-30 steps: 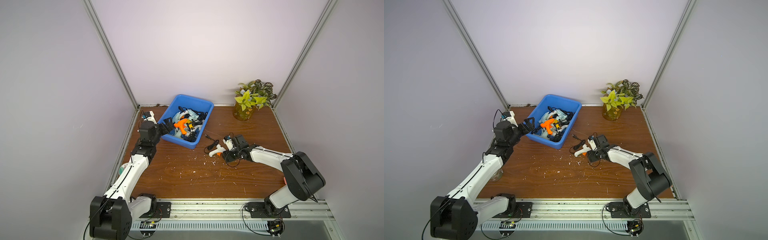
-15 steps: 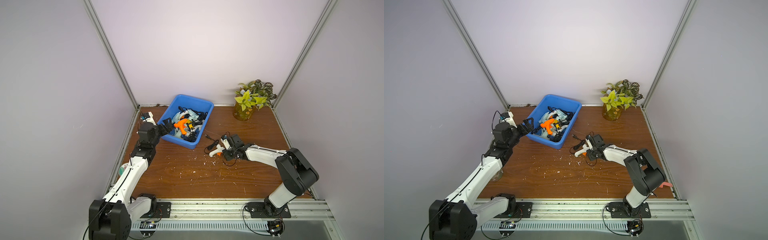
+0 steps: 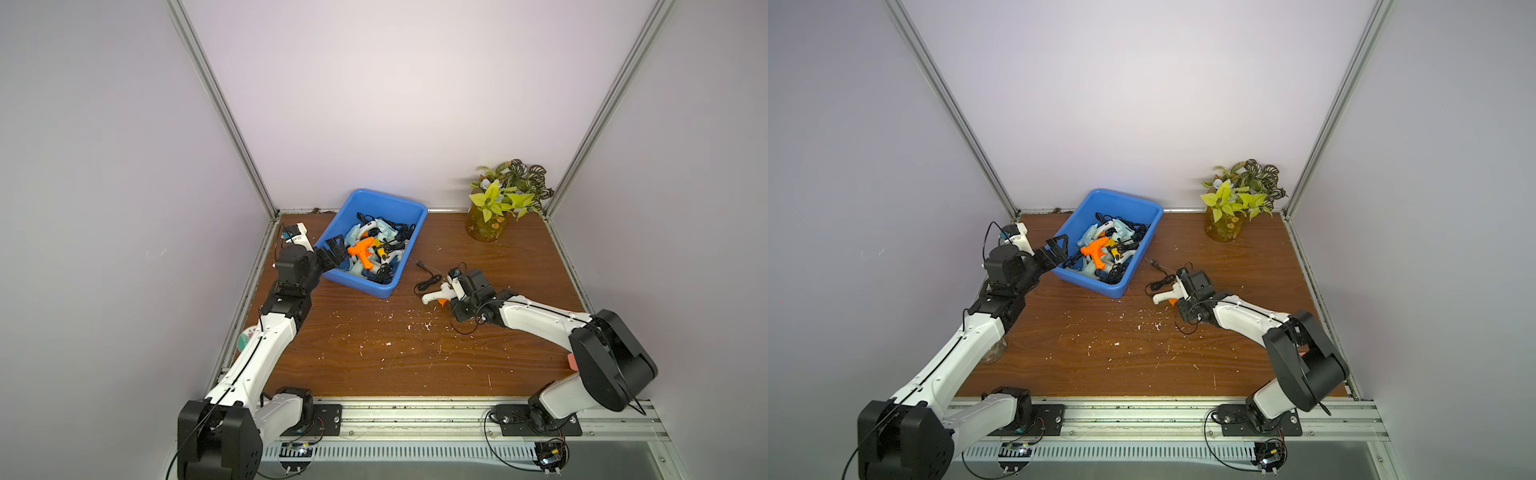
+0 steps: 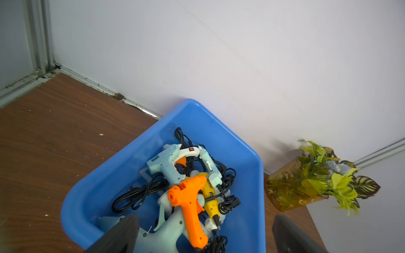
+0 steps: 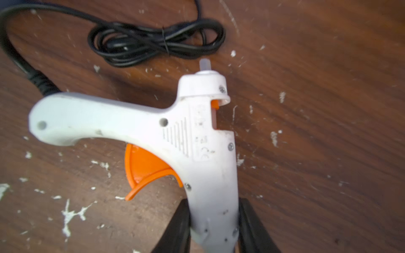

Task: Put the hot melt glue gun into the storage box
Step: Pick up the hot melt adhesive gun from the center of the board.

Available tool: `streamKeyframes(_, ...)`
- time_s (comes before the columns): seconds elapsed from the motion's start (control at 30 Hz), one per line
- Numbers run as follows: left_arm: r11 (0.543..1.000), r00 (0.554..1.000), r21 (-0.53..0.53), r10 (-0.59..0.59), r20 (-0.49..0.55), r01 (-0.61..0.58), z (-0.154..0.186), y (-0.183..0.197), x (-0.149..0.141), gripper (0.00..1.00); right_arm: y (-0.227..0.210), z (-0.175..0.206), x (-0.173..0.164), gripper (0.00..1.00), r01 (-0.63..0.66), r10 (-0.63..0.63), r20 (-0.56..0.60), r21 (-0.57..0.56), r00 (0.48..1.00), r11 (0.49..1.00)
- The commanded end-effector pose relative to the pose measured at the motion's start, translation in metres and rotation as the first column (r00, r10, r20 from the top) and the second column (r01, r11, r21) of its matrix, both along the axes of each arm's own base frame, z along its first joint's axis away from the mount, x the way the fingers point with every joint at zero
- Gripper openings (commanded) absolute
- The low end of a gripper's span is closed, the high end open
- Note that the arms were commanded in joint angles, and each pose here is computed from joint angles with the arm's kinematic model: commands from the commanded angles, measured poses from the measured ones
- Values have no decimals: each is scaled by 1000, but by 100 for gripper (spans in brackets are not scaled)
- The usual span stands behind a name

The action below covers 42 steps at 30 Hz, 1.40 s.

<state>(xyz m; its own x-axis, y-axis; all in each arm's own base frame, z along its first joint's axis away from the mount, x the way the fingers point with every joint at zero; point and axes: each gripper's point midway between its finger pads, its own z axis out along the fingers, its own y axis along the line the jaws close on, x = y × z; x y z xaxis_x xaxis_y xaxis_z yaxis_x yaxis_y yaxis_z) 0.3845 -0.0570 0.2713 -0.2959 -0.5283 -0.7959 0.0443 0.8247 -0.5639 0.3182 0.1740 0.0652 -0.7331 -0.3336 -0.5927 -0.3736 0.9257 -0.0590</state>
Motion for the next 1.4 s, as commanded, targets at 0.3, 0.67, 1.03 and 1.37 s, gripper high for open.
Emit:
streamKeyframes(0.3, 937, 942, -106, -332, 36, 334, 8, -101, -6, 100, -15, 118, 14, 7, 112, -206, 349, 271, 914, 956)
streamKeyframes(0.67, 740, 756, -163, -649, 85, 653, 16, -241, -31, 100, -8, 183, 12, 8, 37, -297, 452, 501, 841, 865)
streamKeyframes(1.03, 563, 612, -264, -773, 170, 784, 20, -302, -43, 94, 5, 191, 13, 8, -18, -284, 449, 558, 847, 830)
streamKeyframes(1.37, 476, 557, -326, -798, 229, 817, 24, -322, -36, 69, 10, 191, 15, 8, -33, -268, 448, 558, 853, 829)
